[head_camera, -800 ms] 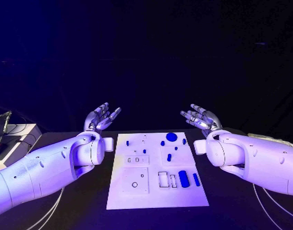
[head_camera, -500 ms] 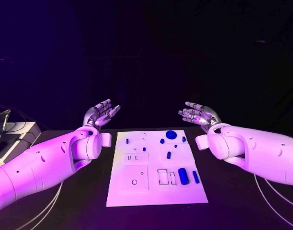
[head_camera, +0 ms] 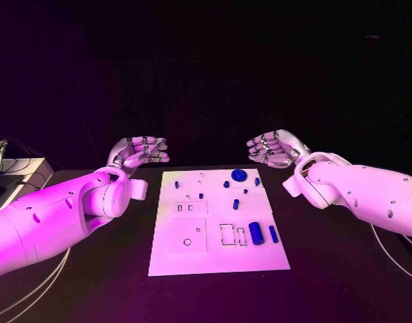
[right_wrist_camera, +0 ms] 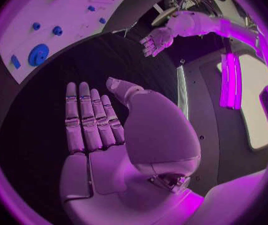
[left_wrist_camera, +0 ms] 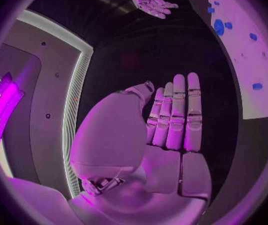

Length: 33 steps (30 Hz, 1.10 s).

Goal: Assemble the parts on the task board

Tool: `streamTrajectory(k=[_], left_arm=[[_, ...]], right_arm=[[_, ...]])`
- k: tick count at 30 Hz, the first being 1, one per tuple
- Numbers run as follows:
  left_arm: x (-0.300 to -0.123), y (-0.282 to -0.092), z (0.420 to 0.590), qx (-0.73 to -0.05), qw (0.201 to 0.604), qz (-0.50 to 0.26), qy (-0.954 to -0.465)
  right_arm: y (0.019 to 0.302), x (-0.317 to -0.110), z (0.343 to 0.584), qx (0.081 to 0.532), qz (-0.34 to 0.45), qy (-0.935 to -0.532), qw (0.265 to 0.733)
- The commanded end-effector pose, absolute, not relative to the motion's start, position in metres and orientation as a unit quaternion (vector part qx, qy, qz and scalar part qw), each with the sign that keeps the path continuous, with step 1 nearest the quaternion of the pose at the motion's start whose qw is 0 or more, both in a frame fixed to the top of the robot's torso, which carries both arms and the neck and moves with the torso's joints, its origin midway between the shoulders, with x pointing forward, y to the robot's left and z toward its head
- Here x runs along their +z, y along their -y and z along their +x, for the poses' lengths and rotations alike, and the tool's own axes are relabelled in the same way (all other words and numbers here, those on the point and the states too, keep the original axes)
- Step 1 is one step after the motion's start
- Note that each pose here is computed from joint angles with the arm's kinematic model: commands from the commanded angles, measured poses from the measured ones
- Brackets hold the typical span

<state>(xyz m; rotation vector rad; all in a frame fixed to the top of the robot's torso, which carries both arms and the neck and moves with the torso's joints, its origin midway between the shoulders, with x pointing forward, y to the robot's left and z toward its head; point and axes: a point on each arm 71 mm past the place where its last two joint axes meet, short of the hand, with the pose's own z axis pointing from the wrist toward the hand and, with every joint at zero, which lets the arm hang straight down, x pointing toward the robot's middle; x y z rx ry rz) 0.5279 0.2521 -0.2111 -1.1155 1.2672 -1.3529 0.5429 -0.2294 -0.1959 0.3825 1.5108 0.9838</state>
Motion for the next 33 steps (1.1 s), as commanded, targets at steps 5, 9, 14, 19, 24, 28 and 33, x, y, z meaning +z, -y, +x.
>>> streamTrajectory(k=[5,9,14,19,24,28,33], left_arm=[[-0.190,-0.243,0.513,-0.589,0.442,-0.409,-0.539],[-0.175,-0.240,0.504,-0.603,0.435,-0.398,-0.538],[-0.162,-0.237,0.494,-0.616,0.427,-0.386,-0.538],[-0.150,-0.234,0.487,-0.622,0.429,-0.363,-0.545],[-0.143,-0.234,0.484,-0.622,0.434,-0.355,-0.547],[-0.139,-0.234,0.483,-0.622,0.437,-0.353,-0.546],[-0.136,-0.235,0.483,-0.622,0.438,-0.352,-0.544]], right_arm=[[0.211,-0.185,0.542,0.329,-0.029,-0.679,0.655],[0.206,-0.179,0.546,0.284,-0.070,-0.685,0.668],[0.203,-0.173,0.550,0.247,-0.095,-0.684,0.680],[0.200,-0.171,0.552,0.238,-0.105,-0.679,0.686],[0.194,-0.171,0.553,0.239,-0.110,-0.679,0.685],[0.189,-0.172,0.553,0.238,-0.118,-0.681,0.682],[0.186,-0.173,0.553,0.231,-0.127,-0.685,0.679]])
